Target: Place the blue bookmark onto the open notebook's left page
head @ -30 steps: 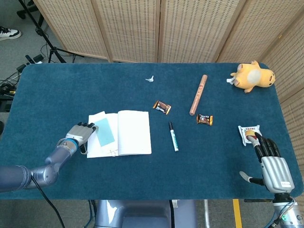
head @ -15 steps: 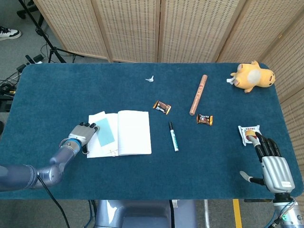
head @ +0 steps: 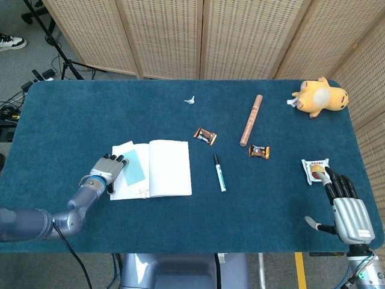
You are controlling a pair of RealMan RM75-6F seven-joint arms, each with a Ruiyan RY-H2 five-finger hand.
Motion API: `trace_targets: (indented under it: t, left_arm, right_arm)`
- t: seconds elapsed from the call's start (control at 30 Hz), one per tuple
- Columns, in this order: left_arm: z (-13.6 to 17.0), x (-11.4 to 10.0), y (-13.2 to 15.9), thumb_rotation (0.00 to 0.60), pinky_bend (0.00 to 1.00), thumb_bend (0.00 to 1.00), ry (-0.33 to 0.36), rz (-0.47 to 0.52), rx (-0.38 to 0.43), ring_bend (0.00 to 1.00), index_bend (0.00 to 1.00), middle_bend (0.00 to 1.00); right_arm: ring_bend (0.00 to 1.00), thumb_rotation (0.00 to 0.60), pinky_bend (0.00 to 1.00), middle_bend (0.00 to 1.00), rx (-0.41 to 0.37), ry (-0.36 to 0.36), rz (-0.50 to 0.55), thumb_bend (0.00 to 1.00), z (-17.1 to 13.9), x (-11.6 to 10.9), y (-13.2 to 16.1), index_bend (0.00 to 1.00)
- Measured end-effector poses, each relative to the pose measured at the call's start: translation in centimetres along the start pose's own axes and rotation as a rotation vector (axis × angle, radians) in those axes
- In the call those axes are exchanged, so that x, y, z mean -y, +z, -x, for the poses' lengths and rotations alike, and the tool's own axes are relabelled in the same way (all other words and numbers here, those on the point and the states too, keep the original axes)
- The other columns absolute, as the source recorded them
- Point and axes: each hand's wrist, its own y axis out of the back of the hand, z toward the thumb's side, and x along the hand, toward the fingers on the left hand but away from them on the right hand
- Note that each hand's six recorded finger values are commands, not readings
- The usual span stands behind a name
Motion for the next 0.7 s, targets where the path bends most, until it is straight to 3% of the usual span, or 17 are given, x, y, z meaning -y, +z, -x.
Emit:
trace_targets:
  t: [0.7]
  left_arm:
    - [-1.4, -0.3, -1.5, 0.6, 0.0, 0.21, 0.016, -0.001, -0.048, 0.0, 0.0, 0.0]
  right_arm:
    - [0.0, 0.6, 0.0, 0.0, 0.001, 0.0, -0.009, 0.1, 0.0, 0.1, 0.1, 0.0]
